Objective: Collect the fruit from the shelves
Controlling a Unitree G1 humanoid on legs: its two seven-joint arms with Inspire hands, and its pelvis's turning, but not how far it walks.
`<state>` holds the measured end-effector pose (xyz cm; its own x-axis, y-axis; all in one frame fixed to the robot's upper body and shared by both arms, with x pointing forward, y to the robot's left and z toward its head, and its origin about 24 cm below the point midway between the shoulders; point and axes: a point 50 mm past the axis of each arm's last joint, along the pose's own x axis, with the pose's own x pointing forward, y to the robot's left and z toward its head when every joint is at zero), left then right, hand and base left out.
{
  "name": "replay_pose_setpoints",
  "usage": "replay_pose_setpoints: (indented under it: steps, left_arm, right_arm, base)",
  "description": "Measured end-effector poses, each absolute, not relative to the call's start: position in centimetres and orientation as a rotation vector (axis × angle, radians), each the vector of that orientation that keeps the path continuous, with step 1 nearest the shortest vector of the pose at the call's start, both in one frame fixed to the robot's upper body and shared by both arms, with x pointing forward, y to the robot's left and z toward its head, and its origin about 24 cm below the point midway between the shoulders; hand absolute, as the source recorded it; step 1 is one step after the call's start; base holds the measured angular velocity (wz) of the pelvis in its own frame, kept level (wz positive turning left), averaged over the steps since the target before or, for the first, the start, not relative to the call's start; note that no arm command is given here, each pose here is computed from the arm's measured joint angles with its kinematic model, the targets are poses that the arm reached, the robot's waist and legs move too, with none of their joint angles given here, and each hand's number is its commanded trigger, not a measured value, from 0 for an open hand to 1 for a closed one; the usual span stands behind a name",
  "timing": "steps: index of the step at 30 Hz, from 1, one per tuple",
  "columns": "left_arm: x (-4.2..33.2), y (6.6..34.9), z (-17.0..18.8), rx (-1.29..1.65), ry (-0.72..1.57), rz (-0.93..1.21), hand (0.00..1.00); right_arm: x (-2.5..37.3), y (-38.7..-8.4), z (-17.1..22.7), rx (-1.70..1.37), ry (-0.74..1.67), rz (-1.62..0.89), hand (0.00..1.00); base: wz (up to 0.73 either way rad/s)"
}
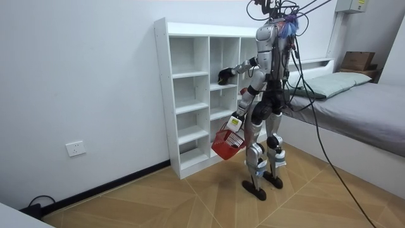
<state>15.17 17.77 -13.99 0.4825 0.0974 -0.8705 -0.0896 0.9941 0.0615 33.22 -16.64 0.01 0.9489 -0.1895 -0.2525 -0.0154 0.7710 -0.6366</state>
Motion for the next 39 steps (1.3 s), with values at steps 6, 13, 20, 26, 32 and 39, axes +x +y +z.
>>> replay_pose_setpoints:
  steps: [6,13,20,26,32,39]
  left_arm:
    - [15.6,17.7,-13.8,0.008,1.048,0.104,1.00]
    - [15.9,17.4,-13.7,0.007,1.019,0.094,1.00]
    - [15.7,16.8,-13.8,-0.033,1.025,0.083,1.00]
    - [15.1,16.6,-13.9,-0.065,1.027,0.085,1.00]
    - [15.1,15.6,-13.8,-0.105,0.997,0.074,1.00]
    - [14.6,15.3,-14.0,-0.143,1.010,0.069,1.00]
  right_arm:
    - [32.9,-16.1,0.4,-0.655,0.271,-0.093,1.00]
    - [31.5,-14.9,0.6,-0.447,0.252,-0.042,1.00]
    - [29.2,-13.5,0.1,-0.127,0.283,0.064,1.00]
    - [27.1,-11.7,-0.9,0.170,0.347,0.160,1.00]
    - [23.4,-12.0,-4.0,0.299,0.487,0.176,1.00]
    - [21.1,-12.7,-5.8,0.315,0.571,0.152,1.00]
  base:
    - [-0.05]
    - [-0.05]
    - [-0.14]
    - [-0.24]
    - [-0.12]
    - [-0.16]
